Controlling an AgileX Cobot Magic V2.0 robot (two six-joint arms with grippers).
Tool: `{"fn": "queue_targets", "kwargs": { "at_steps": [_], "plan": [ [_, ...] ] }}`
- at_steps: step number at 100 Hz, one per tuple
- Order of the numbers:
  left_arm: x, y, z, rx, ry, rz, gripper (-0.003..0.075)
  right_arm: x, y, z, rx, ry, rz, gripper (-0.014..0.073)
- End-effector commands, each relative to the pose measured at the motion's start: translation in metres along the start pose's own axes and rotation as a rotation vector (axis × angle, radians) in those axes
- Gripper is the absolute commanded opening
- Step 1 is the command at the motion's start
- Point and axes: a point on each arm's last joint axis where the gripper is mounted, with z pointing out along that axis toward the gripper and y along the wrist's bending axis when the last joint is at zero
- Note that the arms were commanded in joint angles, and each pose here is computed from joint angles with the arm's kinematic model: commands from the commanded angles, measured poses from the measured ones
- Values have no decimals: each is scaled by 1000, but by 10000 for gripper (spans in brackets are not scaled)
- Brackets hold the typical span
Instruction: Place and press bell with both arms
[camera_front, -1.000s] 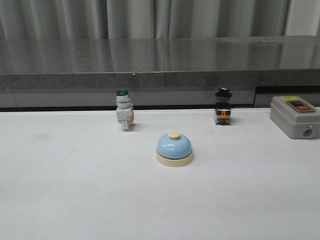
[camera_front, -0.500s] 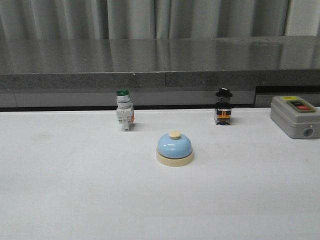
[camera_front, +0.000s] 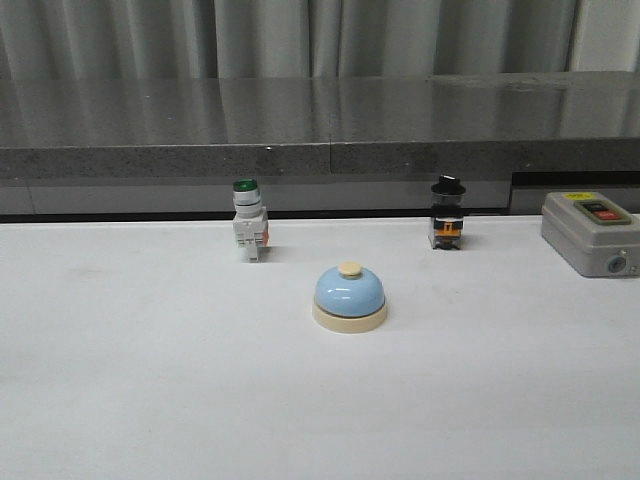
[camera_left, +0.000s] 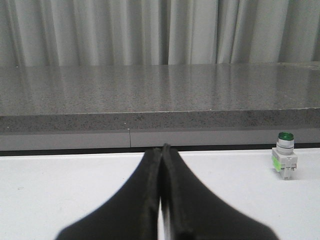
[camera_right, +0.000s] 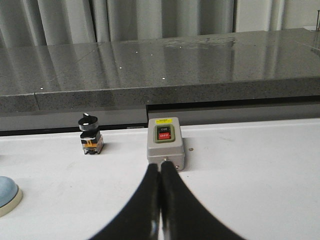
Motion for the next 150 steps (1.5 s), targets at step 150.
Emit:
{"fn": "queue_targets", "kwargs": {
  "at_steps": [150],
  "plan": [
    [5,1,-1,-5,-69,-16,-20,-110,89,202,-262,645,-183,-59]
  ]
}}
